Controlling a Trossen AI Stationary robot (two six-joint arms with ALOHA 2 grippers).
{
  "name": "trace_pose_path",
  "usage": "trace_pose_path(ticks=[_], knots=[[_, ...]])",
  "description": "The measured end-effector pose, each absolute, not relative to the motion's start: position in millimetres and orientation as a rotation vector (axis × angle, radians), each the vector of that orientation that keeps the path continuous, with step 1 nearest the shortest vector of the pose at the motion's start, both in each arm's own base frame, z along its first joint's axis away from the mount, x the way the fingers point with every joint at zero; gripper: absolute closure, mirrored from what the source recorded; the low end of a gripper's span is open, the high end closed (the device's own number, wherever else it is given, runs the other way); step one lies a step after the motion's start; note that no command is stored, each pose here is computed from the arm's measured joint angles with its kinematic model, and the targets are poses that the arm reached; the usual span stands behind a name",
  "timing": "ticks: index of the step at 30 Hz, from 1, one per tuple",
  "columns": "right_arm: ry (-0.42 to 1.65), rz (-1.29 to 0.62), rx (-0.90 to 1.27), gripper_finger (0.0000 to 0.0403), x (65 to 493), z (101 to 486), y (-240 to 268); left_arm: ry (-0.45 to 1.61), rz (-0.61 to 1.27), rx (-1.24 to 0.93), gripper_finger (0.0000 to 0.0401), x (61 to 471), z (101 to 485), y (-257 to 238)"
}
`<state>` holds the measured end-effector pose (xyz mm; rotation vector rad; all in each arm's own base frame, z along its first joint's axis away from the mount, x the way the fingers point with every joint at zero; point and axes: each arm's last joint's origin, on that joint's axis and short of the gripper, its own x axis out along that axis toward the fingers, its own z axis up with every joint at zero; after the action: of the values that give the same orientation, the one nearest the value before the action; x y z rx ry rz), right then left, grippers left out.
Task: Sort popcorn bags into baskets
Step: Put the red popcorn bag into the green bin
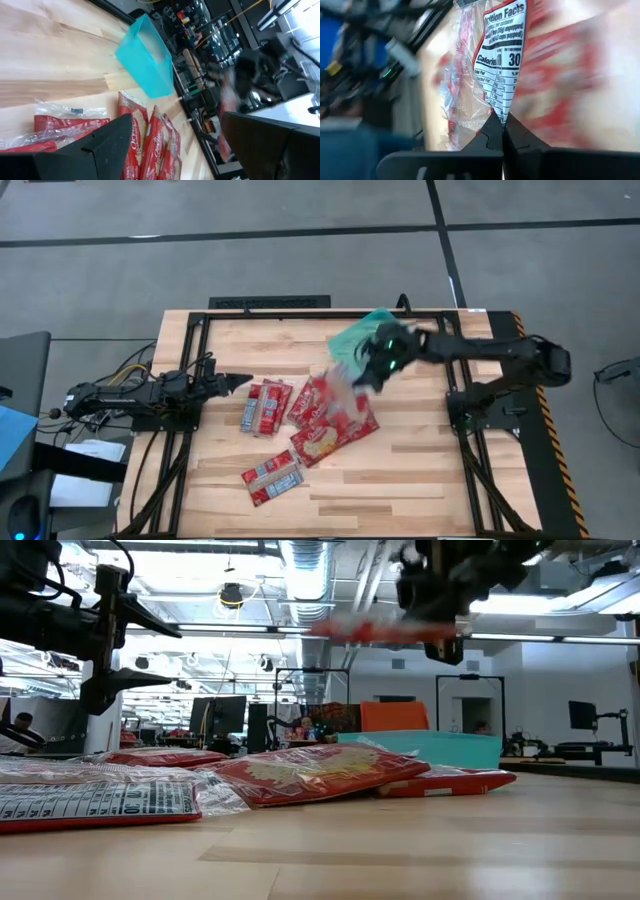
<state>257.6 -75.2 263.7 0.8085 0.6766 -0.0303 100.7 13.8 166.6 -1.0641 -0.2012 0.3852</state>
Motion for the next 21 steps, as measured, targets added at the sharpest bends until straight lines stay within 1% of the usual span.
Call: trace_pose_path(ticks=[2,6,9,12,18,21], knots=[[0.657,-0.122,0.801,0.0398,243,263,-104,-0.208,0.396,-1.063,0.011,101,167,14],[0.688,-0.275,0.791,0.0399,209,254,-150,-0.216,0.405,-1.069,0.011,100,167,14],[0.744,-0.346,0.791,0.0398,187,247,-176,-0.222,0.412,-1.072,0.011,100,167,15],[0.808,-0.377,0.761,0.0396,172,245,-197,-0.234,0.43,-1.07,0.011,100,167,15],[0.967,-0.39,0.698,0.0398,175,239,-227,-0.267,0.478,-1.065,0.011,99,167,17],[1.048,-0.415,0.652,0.039,182,235,-239,-0.272,0.484,-1.064,0.011,99,167,17]])
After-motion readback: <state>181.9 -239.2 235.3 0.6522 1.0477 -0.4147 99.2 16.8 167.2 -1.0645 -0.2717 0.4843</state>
